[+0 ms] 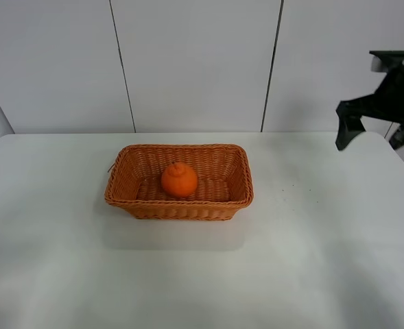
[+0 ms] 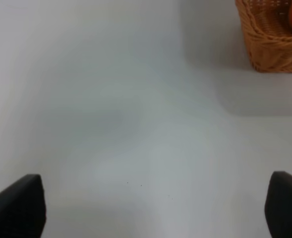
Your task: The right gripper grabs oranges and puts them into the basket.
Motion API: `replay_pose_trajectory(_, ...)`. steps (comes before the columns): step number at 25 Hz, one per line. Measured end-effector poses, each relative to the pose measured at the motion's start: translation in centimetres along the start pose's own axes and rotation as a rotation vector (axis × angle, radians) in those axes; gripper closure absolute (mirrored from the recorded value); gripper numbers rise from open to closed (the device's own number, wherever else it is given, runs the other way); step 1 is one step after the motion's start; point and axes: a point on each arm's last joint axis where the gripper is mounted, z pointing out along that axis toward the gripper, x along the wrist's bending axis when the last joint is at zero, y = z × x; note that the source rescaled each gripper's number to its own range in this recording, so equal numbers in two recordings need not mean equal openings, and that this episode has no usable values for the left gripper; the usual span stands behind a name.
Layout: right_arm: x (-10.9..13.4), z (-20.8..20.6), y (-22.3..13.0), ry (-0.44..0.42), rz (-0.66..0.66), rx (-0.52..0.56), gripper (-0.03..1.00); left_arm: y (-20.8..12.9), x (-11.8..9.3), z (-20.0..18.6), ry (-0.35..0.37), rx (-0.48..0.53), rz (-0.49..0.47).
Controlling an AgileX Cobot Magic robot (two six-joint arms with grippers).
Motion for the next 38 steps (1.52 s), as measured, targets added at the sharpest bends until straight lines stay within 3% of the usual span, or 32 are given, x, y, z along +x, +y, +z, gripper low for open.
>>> replay_pose_trajectory(4,-0.3,-0.2,-8.2,-0.002,-0.016,0.072,-0.01,0.0,0.0,0.0,0.0,0.0,0.0)
replay_pose_trajectory(7,-0.6,-0.1,-13.9,-0.004,-0.024,0.067,-0.01,0.0,0.0,0.0,0.0,0.0,0.0)
replay_pose_trajectory(15,-1.0,-0.6,-24.0,0.002,-0.037,-0.315,-0.01,0.0,0.0,0.0,0.0,0.0,0.0)
replay_pose_trajectory(20,-1.1,-3.4,-27.9,0.009,-0.044,-0.635,-0.01,0.0,0.0,0.0,0.0,0.0,0.0)
replay_pose_trajectory(26,-1.3,-4.7,-31.5,0.016,-0.048,-0.886,-0.01,0.0,0.0,0.0,0.0,0.0,0.0)
replay_pose_trajectory(38,-1.3,-4.8,-32.2,0.017,-0.049,-0.926,-0.01,0.0,0.0,0.0,0.0,0.0,0.0)
